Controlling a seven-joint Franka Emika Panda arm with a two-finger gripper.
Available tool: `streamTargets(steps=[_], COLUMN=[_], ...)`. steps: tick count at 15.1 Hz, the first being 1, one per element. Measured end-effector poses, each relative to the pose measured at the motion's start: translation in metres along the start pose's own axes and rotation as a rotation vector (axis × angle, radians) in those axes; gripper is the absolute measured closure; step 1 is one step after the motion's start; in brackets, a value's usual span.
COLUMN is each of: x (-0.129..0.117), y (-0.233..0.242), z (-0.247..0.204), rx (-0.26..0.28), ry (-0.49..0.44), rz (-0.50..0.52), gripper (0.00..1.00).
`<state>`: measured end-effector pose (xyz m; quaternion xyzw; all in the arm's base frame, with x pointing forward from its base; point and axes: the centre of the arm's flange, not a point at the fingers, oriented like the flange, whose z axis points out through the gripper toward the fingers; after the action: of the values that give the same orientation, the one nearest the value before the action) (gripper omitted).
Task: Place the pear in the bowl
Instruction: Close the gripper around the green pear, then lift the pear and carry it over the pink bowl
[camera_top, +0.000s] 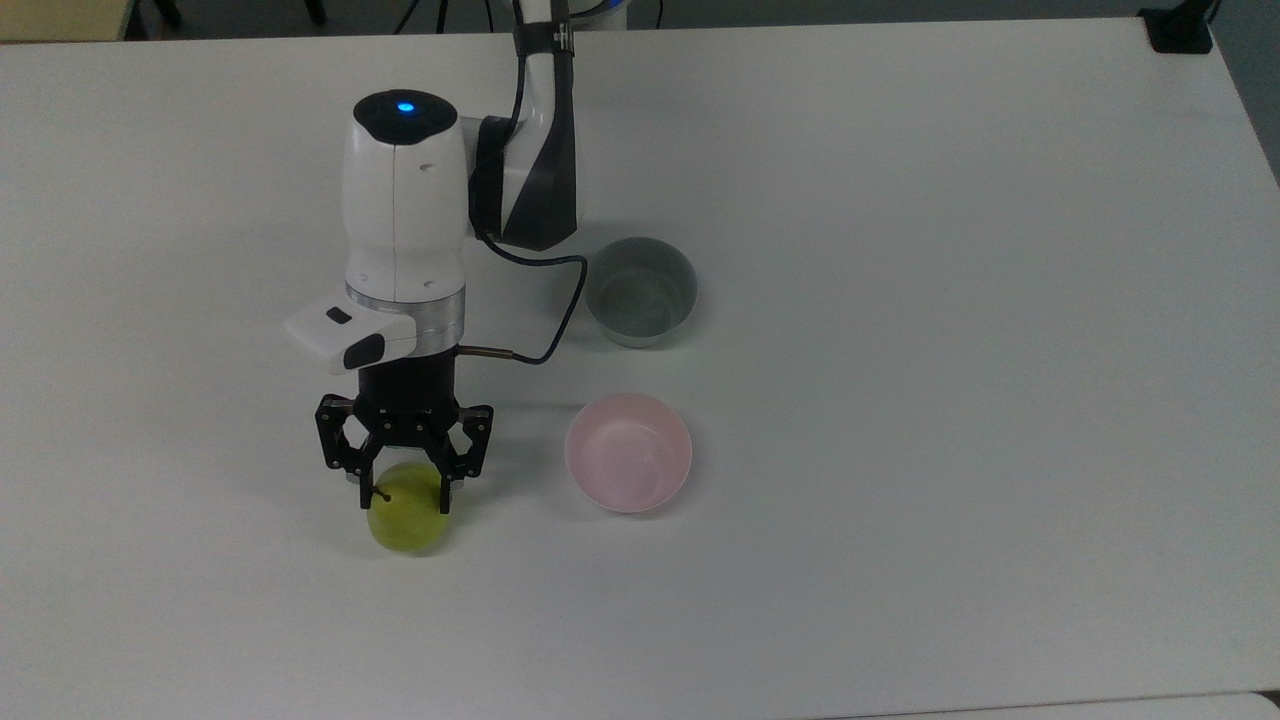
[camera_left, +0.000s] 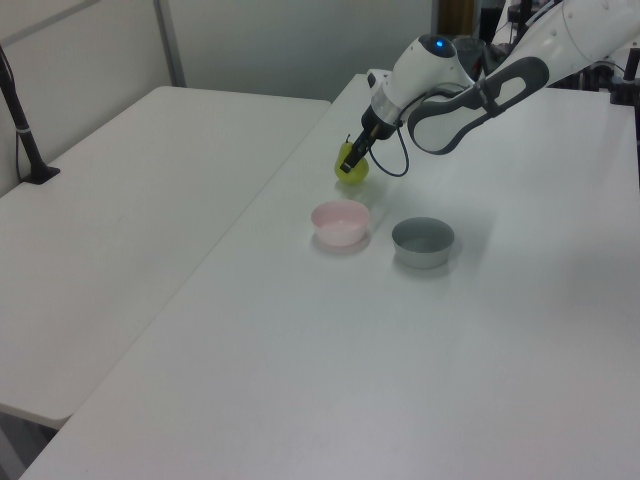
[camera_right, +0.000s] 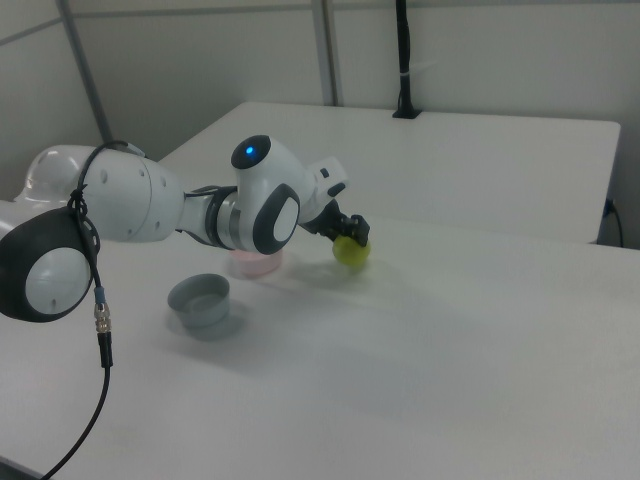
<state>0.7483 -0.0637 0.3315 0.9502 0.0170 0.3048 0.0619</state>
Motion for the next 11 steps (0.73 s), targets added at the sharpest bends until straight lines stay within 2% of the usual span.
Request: streamTargets(steps=[6,11], x=[0.033,0.048], y=[0.017,0.02], z=[-0.046,-0.08], rx=[-0.017,-0.012], ry=[0.075,0.038], rz=[0.017,0.03], gripper=[0.33,0.33])
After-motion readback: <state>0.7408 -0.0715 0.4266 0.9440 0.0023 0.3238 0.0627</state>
